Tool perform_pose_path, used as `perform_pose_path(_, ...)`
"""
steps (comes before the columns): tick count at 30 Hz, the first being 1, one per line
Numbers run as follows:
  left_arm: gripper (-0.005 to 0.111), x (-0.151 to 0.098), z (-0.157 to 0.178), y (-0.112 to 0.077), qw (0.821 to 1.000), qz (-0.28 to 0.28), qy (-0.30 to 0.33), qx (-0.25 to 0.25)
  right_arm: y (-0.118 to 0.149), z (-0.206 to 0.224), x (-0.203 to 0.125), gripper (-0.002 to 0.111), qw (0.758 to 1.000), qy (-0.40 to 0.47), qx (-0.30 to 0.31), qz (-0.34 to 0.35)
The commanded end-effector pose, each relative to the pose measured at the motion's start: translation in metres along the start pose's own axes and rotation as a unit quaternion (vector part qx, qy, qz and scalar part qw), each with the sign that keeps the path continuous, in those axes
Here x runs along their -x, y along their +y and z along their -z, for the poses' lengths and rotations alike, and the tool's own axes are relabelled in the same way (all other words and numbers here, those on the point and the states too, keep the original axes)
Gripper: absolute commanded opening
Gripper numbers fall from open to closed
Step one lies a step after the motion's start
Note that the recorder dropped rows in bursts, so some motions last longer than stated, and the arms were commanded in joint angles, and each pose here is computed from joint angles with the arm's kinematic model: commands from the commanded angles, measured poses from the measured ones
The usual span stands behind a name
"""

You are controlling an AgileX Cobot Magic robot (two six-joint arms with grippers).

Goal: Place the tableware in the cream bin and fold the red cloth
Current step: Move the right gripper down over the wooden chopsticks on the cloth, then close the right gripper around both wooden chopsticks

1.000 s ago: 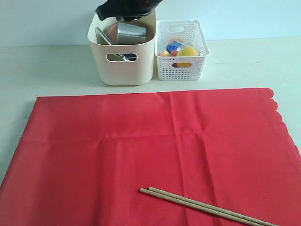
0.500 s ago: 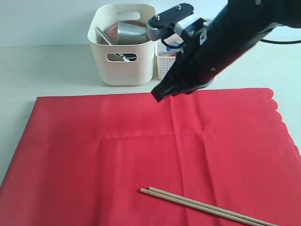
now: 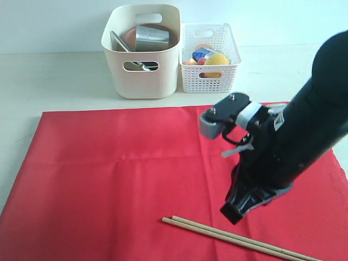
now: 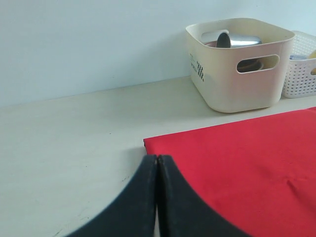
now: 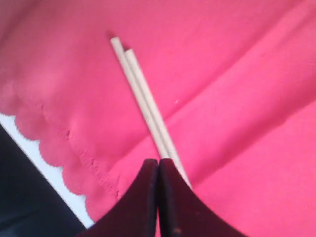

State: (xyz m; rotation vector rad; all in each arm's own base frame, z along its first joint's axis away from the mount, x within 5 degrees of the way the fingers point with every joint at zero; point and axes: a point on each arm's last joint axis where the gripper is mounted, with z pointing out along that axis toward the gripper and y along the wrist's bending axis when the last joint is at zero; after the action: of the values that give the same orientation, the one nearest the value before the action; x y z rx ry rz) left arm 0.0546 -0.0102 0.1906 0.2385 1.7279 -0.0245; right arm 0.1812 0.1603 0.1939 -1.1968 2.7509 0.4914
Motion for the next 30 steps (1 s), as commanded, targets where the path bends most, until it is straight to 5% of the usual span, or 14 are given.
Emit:
perform_pose_path(1,0.002,-0.001,0.000,0.000,1.000,0.000,-0.003,0.001,0.023,-0.010,-0.009,0.000,0.999,0.018,0.020,0.048)
perform_pose_path(6,0.002,-0.001,0.000,0.000,1.000,0.000,-0.003,0.001,0.029,-0.021,-0.009,0.005,0.995,0.032,-0.031,0.090)
perform_pose_path(16,0.002,-0.001,0.000,0.000,1.000,0.000,-0.003,0.001,0.020,-0.048,-0.007,0.043,0.994,0.073,-0.053,0.064)
perform_pose_path(30,0.002,-0.001,0.000,0.000,1.000,0.000,-0.003,0.001,0.011,-0.080,-0.008,0.043,0.991,0.108,-0.056,0.054)
